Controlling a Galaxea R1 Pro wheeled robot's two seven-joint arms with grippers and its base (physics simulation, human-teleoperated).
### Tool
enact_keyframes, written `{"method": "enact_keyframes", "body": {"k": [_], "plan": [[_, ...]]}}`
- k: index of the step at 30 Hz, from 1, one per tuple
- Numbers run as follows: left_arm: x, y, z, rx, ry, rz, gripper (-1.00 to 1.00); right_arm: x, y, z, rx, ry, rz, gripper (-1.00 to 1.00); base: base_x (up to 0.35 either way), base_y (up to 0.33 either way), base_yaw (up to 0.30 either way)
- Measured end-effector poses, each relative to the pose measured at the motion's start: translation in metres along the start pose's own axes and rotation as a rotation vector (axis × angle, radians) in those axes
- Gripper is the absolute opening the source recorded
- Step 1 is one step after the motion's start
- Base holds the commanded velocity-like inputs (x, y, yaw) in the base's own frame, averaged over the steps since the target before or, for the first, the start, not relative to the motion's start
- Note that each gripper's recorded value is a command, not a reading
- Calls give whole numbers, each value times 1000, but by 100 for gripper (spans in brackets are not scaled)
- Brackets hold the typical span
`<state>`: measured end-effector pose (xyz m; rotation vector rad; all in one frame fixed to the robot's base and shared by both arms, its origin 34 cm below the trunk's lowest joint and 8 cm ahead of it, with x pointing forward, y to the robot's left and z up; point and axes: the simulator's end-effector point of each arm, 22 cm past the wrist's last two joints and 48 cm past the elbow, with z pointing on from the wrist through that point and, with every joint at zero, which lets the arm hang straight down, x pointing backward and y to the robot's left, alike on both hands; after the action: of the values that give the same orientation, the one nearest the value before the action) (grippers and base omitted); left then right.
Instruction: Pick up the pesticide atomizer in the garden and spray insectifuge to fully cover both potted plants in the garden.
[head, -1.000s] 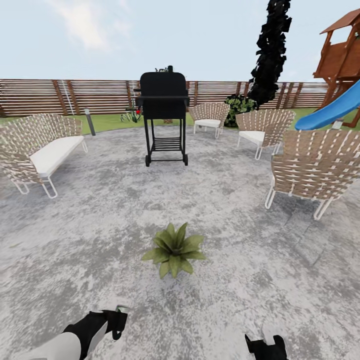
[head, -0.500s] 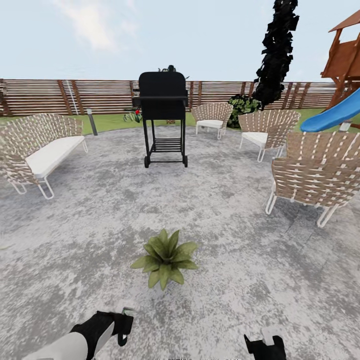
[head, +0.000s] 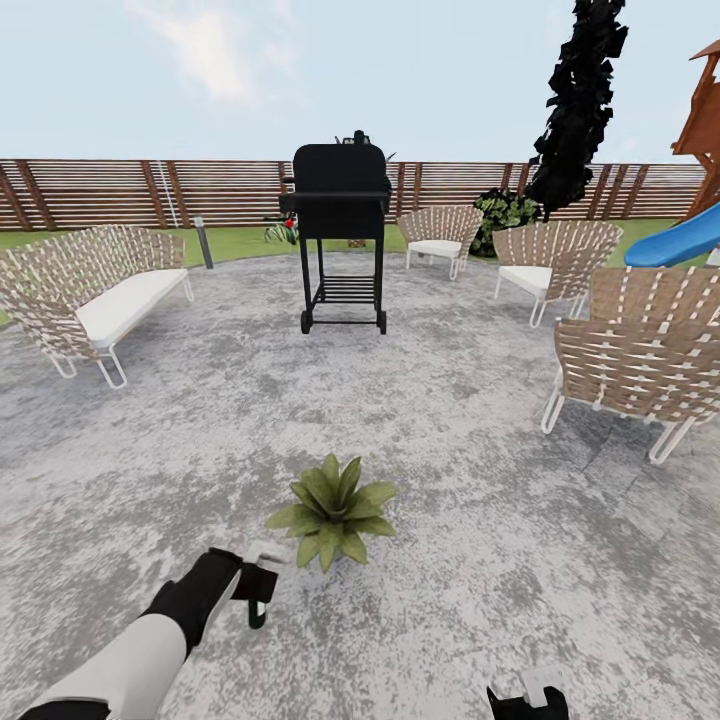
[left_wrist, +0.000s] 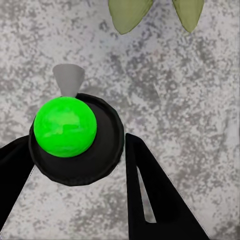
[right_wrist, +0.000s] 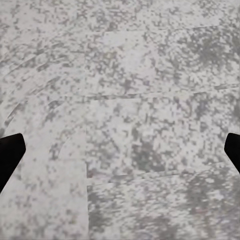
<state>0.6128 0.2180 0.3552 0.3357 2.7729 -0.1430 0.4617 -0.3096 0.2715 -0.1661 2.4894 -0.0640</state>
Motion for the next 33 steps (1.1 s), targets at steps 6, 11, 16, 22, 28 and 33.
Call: {"method": "enact_keyframes", "body": {"k": [6, 11, 16, 22, 28, 33], "plan": [[0, -3, 0, 6, 3, 8, -100, 0, 0, 0, 0, 0, 0, 100, 58, 0, 0], [0, -5, -3, 10, 40, 1, -100, 0, 0, 0, 0, 0, 0, 100, 294, -32, 0], [5, -17, -7, 4, 107, 71, -100, 0, 0, 0, 0, 1, 0, 100, 220, -113, 0], [-16, -52, -37, 110, 186, 128, -100, 0, 0, 0, 0, 1, 0, 100, 14, -8, 0], [-54, -65, -61, 111, 208, 225, -100, 1, 0, 0, -1, 1, -1, 100, 0, 0, 0], [-48, -70, -59, 114, 222, 234, -100, 1, 0, 0, 0, 1, 0, 100, 0, 0, 0]]}}
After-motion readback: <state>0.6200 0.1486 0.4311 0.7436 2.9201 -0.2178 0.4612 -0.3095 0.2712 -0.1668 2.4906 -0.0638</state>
